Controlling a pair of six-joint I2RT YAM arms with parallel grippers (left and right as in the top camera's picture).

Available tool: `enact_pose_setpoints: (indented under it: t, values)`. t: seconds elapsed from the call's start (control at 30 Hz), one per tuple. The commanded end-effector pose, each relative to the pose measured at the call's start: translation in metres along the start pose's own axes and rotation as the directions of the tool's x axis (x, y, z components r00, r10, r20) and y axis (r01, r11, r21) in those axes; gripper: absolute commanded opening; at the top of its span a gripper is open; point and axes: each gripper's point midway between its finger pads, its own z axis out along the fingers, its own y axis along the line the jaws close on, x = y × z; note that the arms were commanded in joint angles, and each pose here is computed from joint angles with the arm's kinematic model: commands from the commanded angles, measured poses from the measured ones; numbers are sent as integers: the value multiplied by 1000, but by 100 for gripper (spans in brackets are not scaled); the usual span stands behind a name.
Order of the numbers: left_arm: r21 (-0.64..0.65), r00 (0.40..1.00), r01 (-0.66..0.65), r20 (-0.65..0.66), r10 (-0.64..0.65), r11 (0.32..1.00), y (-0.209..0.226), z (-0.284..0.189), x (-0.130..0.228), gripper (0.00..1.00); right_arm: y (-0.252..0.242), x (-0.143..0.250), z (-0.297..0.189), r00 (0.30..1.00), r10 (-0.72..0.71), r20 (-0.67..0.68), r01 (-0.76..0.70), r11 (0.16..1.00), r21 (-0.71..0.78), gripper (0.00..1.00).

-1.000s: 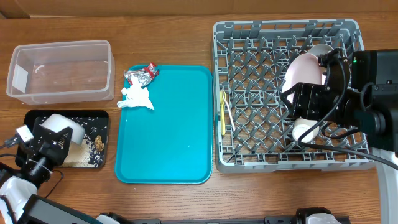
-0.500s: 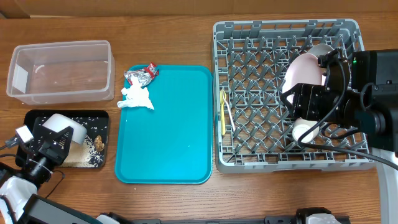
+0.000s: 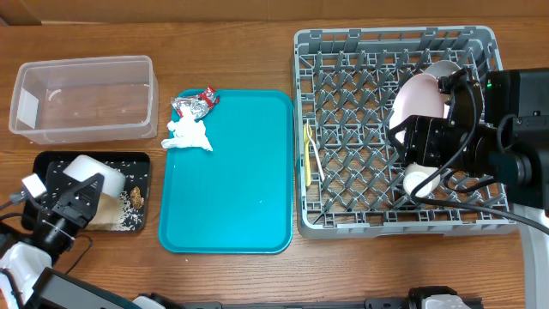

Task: Sort waste into correct bins and load items into the dishwasher rack
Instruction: 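Hold the bowl inverted over the black tray, then lift it, then carry the empty bowl over the rack and set it in the left side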

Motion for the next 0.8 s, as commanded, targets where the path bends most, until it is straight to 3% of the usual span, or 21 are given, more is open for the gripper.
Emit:
enact_pose_setpoints:
  t: [0.0, 0.17, 0.27, 0.33, 0.47, 0.57, 0.67, 0.77]
  values:
    - [87, 994, -103, -30, 106, 991, -27, 12, 8, 4, 2, -1, -3, 1000, -8, 10, 8, 1000, 1, 70]
    - [175, 950, -258, -130, 282, 950, -73, 36, 31, 4, 6, 1, -3, 1000, -8, 4, 8, 1000, -26, 70]
    - [211, 887, -381, -191, 421, 900, -107, 50, 42, 4, 11, -1, -3, 1000, -11, 8, 11, 998, -56, 70]
    - [239, 791, -512, -242, 561, 825, -143, 64, 53, 4, 14, -3, -3, 1000, -15, 16, 16, 997, -71, 70]
    - [357, 661, -617, -250, 708, 702, -201, 80, 71, 4, 17, -6, -4, 999, -16, 28, 19, 996, -85, 70]
    - [477, 593, -625, -225, 773, 618, -248, 95, 90, 4, 18, -10, -4, 999, -4, 44, 8, 996, -88, 70]
    - [569, 556, -610, -189, 810, 551, -277, 112, 111, 4, 15, -19, -8, 996, 56, 74, -50, 995, -85, 78]
    - [655, 539, -564, -169, 825, 503, -297, 133, 136, 4, 1, -31, -15, 983, 126, 134, -121, 992, -48, 92]
